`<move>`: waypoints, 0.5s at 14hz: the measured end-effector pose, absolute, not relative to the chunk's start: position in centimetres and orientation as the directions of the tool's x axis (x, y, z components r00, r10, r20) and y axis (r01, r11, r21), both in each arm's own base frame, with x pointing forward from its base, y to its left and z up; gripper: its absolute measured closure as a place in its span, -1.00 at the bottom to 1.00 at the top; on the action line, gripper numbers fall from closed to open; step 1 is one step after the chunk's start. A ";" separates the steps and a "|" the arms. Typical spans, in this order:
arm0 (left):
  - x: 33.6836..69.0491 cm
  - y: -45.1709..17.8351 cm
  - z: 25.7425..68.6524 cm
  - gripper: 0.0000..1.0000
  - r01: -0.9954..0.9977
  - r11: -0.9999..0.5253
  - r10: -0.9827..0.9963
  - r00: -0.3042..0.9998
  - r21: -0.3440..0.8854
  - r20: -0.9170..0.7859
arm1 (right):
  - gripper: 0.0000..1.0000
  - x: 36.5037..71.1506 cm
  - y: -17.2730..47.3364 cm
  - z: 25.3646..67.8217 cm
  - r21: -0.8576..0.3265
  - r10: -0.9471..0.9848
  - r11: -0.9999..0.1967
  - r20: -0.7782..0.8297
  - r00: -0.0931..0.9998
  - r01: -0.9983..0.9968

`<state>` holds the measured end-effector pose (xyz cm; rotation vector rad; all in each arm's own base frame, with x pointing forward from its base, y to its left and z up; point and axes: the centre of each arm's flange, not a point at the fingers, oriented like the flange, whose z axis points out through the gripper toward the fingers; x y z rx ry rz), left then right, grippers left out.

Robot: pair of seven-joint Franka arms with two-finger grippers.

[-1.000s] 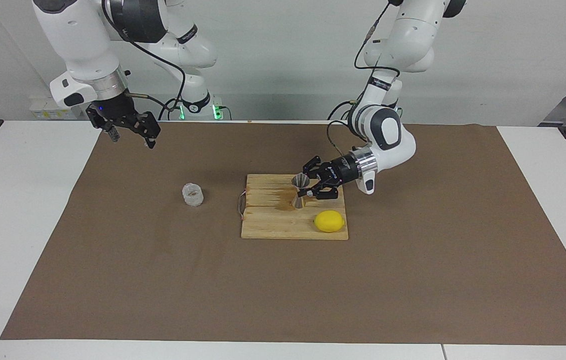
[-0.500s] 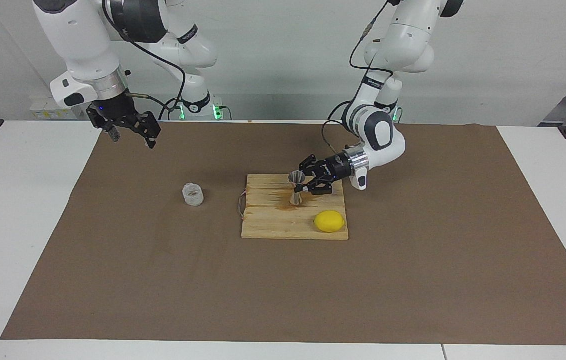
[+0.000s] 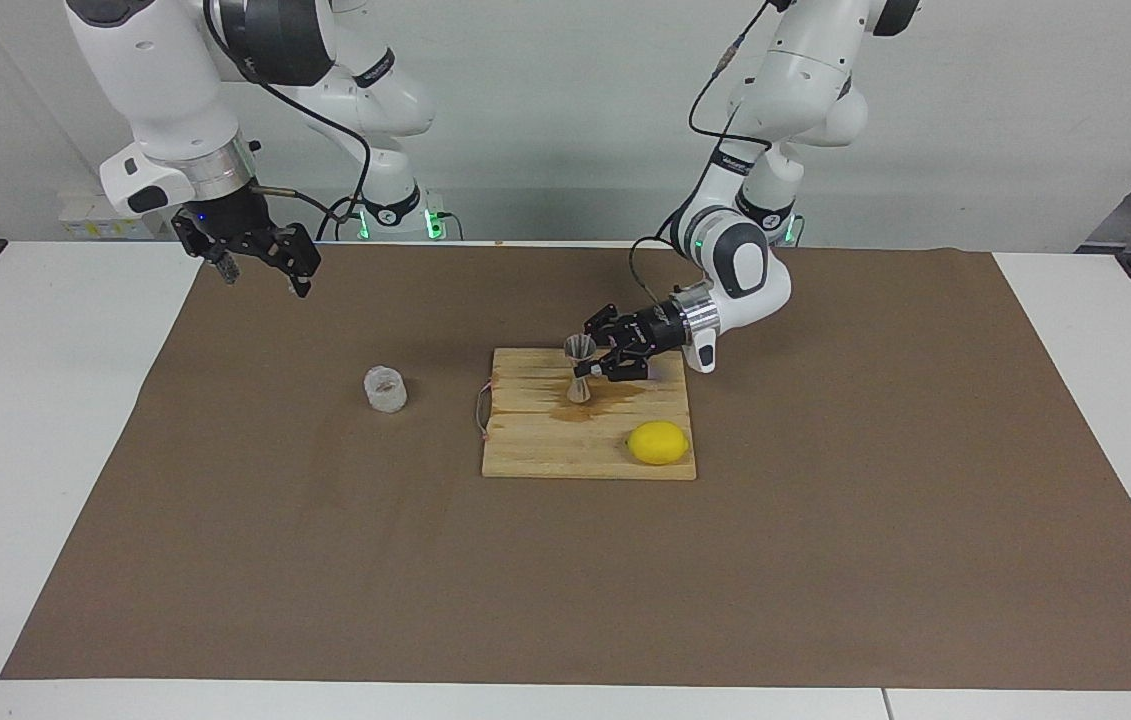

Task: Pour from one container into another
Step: 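Lower the metal cup onto the board center with the left gripper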

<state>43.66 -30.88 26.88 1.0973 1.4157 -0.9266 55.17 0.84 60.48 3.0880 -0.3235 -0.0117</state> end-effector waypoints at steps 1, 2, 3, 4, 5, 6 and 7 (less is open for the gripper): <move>43.5 -30.9 26.7 0.17 0.962 0.272 0.135 -0.006 0.031 -0.991 | -1.00 55.2 0.8 60.5 0.037 -0.207 -0.978 -0.004 0.978 -0.207; 43.4 -30.9 26.6 0.17 0.962 0.270 0.138 -0.002 0.036 -0.990 | -1.00 55.2 0.8 60.5 0.037 -0.207 -0.978 -0.004 0.978 -0.207; 43.4 -30.9 26.5 0.17 0.962 0.269 0.141 0.002 0.040 -0.990 | -1.00 55.2 0.8 60.5 0.037 -0.207 -0.978 -0.004 0.978 -0.207; 43.3 -30.8 26.3 0.17 0.962 0.268 0.144 0.005 0.044 -0.990 | -1.00 55.2 0.8 60.5 0.037 -0.207 -0.978 -0.004 0.978 -0.207; 43.2 -30.8 26.1 0.17 0.962 0.267 0.147 0.007 0.046 -0.989 | -1.00 55.2 0.8 60.5 0.037 -0.207 -0.978 -0.004 0.978 -0.207; 43.1 -30.8 25.9 0.17 0.963 0.265 0.149 0.010 0.049 -0.989 | -1.00 55.2 0.8 60.5 0.037 -0.207 -0.978 -0.004 0.978 -0.207; 42.9 -30.8 25.6 0.17 0.964 0.261 0.147 0.017 0.056 -0.989 | -1.00 55.2 0.8 60.5 0.037 -0.207 -0.978 -0.004 0.978 -0.207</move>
